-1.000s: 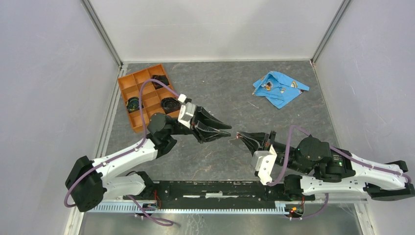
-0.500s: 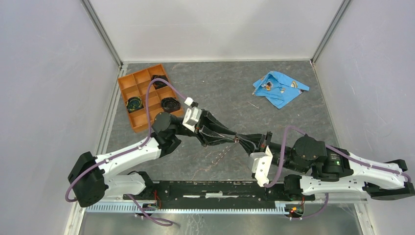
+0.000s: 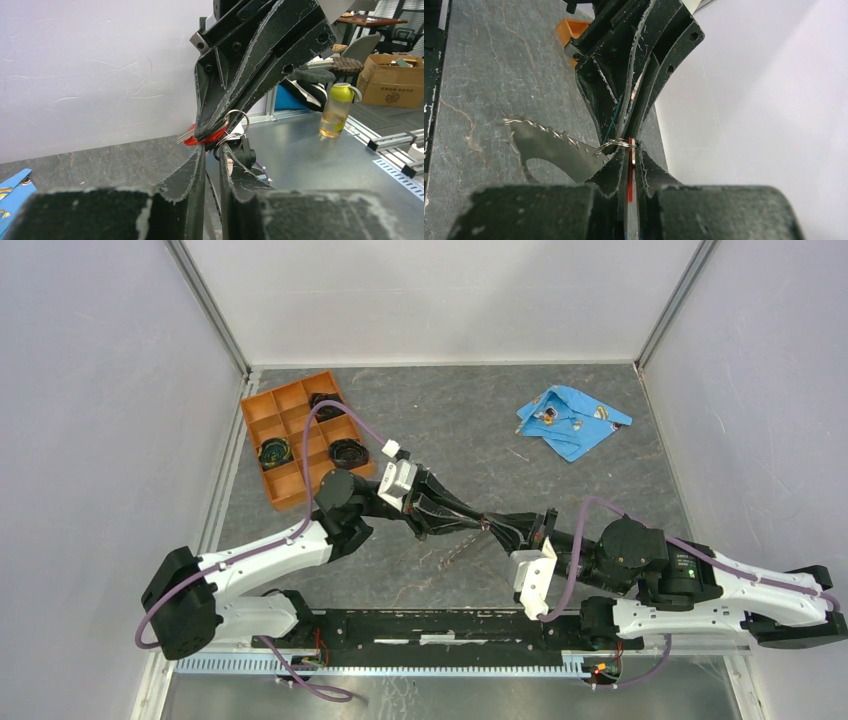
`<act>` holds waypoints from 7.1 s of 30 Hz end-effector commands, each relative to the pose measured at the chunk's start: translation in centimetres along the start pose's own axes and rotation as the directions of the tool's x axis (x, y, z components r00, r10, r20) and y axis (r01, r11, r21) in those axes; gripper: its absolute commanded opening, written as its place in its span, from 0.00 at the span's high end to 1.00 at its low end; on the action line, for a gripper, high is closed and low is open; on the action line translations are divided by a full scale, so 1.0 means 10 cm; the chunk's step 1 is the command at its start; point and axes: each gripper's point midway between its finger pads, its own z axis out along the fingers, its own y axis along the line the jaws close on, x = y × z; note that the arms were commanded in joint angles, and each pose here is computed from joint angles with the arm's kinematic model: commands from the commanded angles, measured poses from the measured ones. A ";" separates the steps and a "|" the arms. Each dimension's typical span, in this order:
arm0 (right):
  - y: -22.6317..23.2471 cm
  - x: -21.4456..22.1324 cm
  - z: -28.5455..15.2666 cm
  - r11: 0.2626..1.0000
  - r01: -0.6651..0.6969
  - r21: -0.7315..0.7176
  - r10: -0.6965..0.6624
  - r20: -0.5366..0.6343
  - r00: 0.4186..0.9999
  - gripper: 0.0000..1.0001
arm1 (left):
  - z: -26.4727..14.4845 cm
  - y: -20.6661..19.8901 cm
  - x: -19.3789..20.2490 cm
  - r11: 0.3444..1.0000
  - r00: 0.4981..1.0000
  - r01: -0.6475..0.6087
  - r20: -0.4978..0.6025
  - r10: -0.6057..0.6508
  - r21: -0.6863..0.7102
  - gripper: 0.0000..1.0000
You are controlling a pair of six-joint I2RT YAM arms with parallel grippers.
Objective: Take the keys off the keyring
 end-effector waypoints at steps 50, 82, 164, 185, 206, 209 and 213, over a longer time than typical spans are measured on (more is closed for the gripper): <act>-0.34 0.21 -0.09 0.989 0.043 0.143 -0.018 -0.175 0.984 0.99 | -0.06 0.26 -0.11 0.838 0.868 0.497 0.138 -0.478 -0.225 0.98; -0.32 0.28 -0.05 0.981 0.092 0.168 -0.053 -0.223 0.973 0.99 | -0.24 0.44 -0.15 0.823 0.859 0.509 0.200 -0.470 -0.253 0.88; -0.36 0.61 0.72 0.868 -0.442 0.226 0.496 -0.451 0.743 1.00 | -0.86 0.75 0.02 0.714 0.990 -0.112 -0.143 0.016 -0.692 0.68; -0.28 0.68 0.71 0.862 -0.451 0.232 0.505 -0.466 0.726 1.00 | -0.82 0.84 0.12 0.692 0.984 -0.147 -0.176 0.030 -0.707 0.90; -0.17 1.00 0.56 0.805 -0.497 0.324 0.593 -0.473 0.652 1.00 | -0.84 0.84 0.15 0.644 0.985 -0.166 -0.159 0.070 -0.747 0.98; -0.18 0.99 0.56 0.807 -0.495 0.323 0.590 -0.471 0.655 0.99 | -0.88 0.88 0.14 0.615 0.989 -0.145 -0.137 0.061 -0.775 0.98; -0.19 0.97 0.58 0.808 -0.498 0.315 0.589 -0.464 0.662 1.00 | -0.94 0.92 0.16 0.580 0.993 -0.114 -0.112 0.039 -0.807 0.98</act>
